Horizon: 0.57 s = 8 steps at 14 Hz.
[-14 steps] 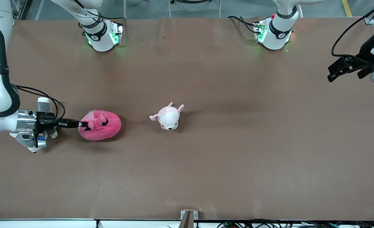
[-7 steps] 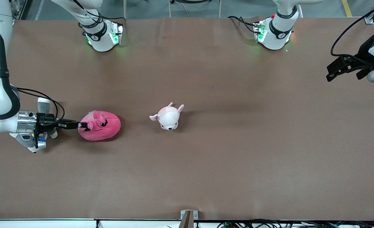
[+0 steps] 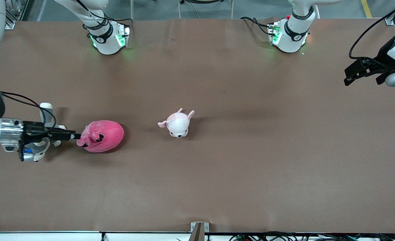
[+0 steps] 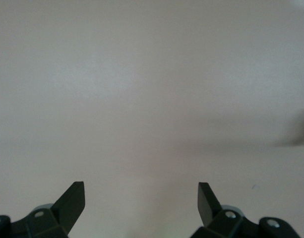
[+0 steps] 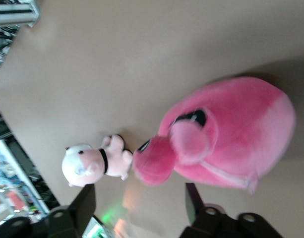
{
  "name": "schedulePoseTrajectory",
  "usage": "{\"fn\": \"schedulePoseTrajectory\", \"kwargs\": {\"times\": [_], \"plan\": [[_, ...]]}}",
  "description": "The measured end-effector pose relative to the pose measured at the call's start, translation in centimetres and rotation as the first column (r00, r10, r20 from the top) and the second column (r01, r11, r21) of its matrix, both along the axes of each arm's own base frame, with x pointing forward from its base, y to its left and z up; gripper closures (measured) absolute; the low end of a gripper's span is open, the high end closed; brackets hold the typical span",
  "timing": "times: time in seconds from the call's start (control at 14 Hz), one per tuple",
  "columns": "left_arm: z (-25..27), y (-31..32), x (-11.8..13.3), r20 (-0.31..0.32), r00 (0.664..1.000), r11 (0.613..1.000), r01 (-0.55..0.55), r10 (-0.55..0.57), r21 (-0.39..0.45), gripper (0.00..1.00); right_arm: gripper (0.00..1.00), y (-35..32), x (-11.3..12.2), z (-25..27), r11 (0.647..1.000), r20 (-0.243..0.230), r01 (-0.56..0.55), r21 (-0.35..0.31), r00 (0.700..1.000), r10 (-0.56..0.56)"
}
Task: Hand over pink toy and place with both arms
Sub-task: 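Open the right gripper and lift it away from the pink toy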
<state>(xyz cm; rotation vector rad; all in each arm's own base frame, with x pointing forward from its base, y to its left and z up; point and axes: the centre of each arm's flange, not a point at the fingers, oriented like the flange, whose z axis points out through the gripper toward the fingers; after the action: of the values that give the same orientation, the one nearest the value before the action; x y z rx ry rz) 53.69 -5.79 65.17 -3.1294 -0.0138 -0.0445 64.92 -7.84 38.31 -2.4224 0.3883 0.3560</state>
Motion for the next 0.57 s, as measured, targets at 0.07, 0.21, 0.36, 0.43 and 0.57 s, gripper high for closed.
{"fn": "schedulePoseTrajectory", "kwargs": {"times": [0.07, 0.21, 0.36, 0.43, 0.57], "plan": [[0.0, -0.1, 0.0, 0.000, 1.000, 1.000, 0.001, -0.001, 0.000, 0.00, 0.01, -0.4, 0.3, 2.6, 0.999, -0.006, -0.007, -0.048, 1.000, 0.007], [0.0, -0.2, 0.0, 0.000, 1.000, 1.000, 0.003, -0.003, 0.000, 0.00, 0.00, -1.1, 0.4, 7.6, 0.983, 0.023, -0.024, -0.181, 0.999, 0.029], [0.0, -0.2, 0.0, 0.000, 1.000, 1.000, 0.004, -0.004, -0.001, 0.00, 0.00, -1.2, -0.2, 11.8, 0.945, 0.059, -0.052, -0.323, 0.995, 0.075], [0.0, -0.2, 0.0, 0.000, 1.000, 1.000, 0.004, -0.004, -0.001, 0.00, 0.00, -0.8, -0.7, 13.8, 0.919, 0.075, -0.066, -0.388, 0.992, 0.103], [0.0, -0.2, 0.0, 0.000, 1.000, 1.000, 0.004, -0.004, -0.001, 0.00, 0.00, 0.5, -1.8, 17.8, 0.857, 0.104, -0.085, -0.509, 0.982, 0.160]]}}
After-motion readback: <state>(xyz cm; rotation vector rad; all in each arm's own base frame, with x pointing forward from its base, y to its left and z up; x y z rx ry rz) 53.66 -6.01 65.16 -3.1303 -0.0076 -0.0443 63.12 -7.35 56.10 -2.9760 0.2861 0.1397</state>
